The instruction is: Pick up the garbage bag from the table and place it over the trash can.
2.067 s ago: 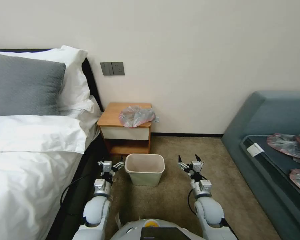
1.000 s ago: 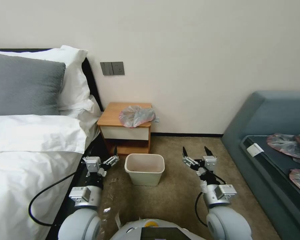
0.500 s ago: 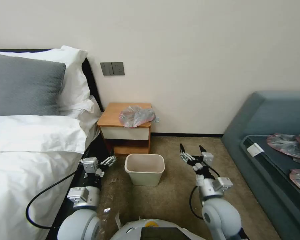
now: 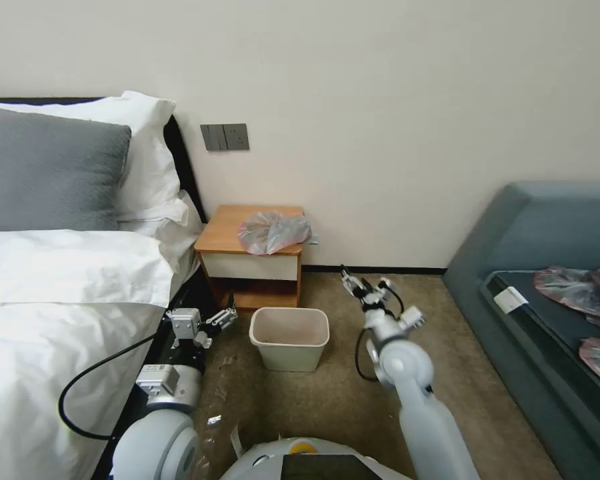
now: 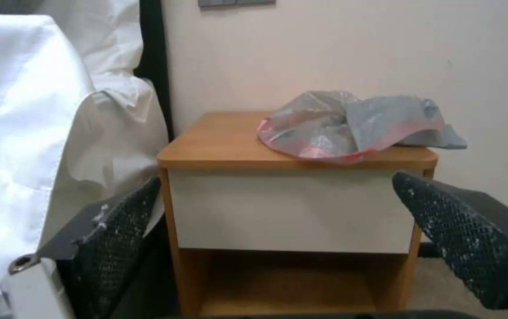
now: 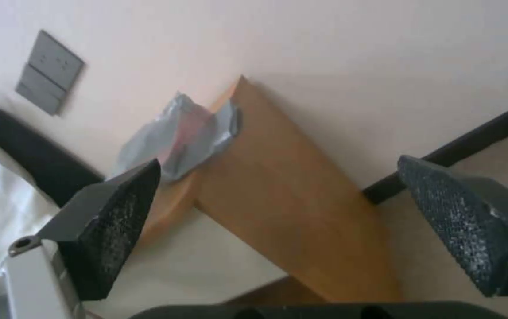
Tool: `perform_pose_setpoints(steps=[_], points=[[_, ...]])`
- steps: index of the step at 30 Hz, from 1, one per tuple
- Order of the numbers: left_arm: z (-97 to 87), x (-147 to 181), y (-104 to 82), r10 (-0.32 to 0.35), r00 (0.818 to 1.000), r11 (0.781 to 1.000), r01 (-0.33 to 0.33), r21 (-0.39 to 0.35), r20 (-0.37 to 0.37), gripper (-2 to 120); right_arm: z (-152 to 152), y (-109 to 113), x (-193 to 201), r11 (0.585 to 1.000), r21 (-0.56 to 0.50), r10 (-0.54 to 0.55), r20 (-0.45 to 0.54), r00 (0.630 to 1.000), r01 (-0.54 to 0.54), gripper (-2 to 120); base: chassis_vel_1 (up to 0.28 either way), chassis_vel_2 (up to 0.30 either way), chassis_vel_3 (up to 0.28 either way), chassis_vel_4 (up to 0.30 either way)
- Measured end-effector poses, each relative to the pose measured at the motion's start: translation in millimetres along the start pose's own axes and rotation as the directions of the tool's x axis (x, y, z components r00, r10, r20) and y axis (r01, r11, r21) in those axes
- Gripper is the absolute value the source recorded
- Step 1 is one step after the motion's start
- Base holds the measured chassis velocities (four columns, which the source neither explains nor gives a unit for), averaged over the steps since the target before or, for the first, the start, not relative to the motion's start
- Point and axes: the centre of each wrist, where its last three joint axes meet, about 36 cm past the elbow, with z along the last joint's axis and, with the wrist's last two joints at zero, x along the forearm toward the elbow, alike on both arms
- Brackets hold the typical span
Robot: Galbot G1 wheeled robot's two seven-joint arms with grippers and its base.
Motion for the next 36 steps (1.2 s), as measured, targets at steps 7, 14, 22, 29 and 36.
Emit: perform_pose_setpoints(steps=[7,14,22,29,36], points=[[-1.6,-1,-1.0,-0.001,1.000,1.000,0.001,0.017,-0.007,100,-4,-9,-34,0.990,-0.135,-0.038,-0.044,0.998,0.032,100,0.000,0.000,0.000,0.000],[-1.3,-4,-1.1,-0.016,1.000,0.999,0.017,0.043,-0.018,100,-9,-30,-72,0.933,-0.351,-0.116,-0.097,0.988,0.075,100,0.000,0.000,0.000,0.000],[1.6,-4,-4.1,-0.029,0.999,0.996,0.032,0.078,-0.032,100,-17,-42,-111,0.871,-0.478,-0.196,-0.124,0.973,0.114,100,0.000,0.000,0.000,0.000],[3.8,-1,-6.3,-0.044,0.998,0.993,0.049,0.104,-0.044,100,-18,-52,-155,0.838,-0.523,-0.254,-0.121,0.960,0.155,100,0.000,0.000,0.000,0.000],[4.1,-1,-5.9,-0.044,0.998,0.994,0.049,0.102,-0.046,100,-8,-56,-191,0.829,-0.542,-0.248,-0.136,0.959,0.137,100,0.000,0.000,0.000,0.000]])
